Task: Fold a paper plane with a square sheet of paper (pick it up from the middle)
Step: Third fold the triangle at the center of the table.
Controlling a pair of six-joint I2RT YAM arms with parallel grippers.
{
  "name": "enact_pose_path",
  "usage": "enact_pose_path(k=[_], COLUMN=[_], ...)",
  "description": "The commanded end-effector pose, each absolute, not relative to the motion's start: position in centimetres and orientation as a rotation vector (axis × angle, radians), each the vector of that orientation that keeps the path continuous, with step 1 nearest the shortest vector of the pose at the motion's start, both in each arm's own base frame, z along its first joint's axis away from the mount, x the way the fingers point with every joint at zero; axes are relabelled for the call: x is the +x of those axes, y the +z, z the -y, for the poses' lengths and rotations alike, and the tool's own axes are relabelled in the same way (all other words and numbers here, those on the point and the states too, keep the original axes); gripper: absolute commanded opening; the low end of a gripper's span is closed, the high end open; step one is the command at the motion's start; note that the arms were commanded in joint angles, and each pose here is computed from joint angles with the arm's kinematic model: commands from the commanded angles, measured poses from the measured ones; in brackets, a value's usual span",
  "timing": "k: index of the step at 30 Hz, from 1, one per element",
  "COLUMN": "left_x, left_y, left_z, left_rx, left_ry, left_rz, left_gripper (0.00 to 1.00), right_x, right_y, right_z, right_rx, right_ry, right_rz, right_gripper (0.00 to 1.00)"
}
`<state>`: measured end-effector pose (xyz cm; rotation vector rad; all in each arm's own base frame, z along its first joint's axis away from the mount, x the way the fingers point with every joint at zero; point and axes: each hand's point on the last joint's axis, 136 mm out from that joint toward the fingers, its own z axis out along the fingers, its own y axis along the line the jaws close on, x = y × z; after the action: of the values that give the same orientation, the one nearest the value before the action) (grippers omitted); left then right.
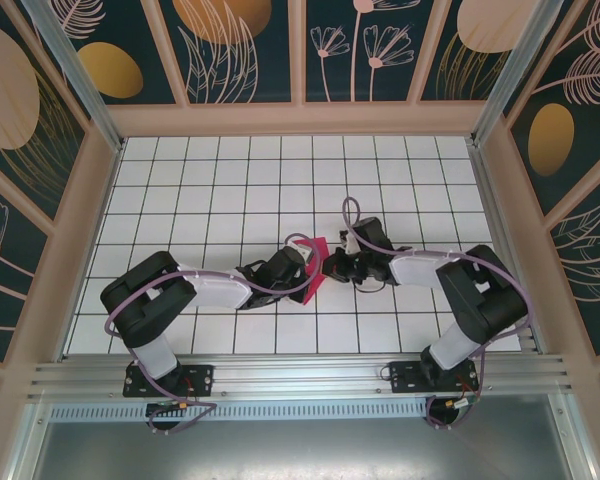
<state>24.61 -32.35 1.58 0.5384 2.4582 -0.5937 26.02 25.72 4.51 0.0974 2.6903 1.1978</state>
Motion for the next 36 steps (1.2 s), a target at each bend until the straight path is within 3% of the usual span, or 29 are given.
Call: enact_pose_path(k=[1,19,28,36], left_x=[24.3,24.2,24.3,24.4], left_y=[0.8,0.7,0.9,1.0], left_z=[31.8,31.6,31.4,31.5], left_rx=[0.535,0.518,0.499,0.49], left_ry=[-0.578,-0.575,-0.572,-0.571], left_rz=[-2.499,-2.513,-2.509,-2.511], left_gripper=[0.02,0.0,0.0,0.0], right_x=[26.9,27.1,28.3,28.5], right_y=[5.9,0.4,4.8,2.7], right_z=[-25.0,-23.8,-24.3,-24.5], right_rx=[0.069,0.169,0.118,0.155], right_ry=[1.225,1.072,1.123,1.126], right_rz=[-2.638,-2.782,-2.675,-2.717], right_gripper=[0.06,0.05,0.05,0.05])
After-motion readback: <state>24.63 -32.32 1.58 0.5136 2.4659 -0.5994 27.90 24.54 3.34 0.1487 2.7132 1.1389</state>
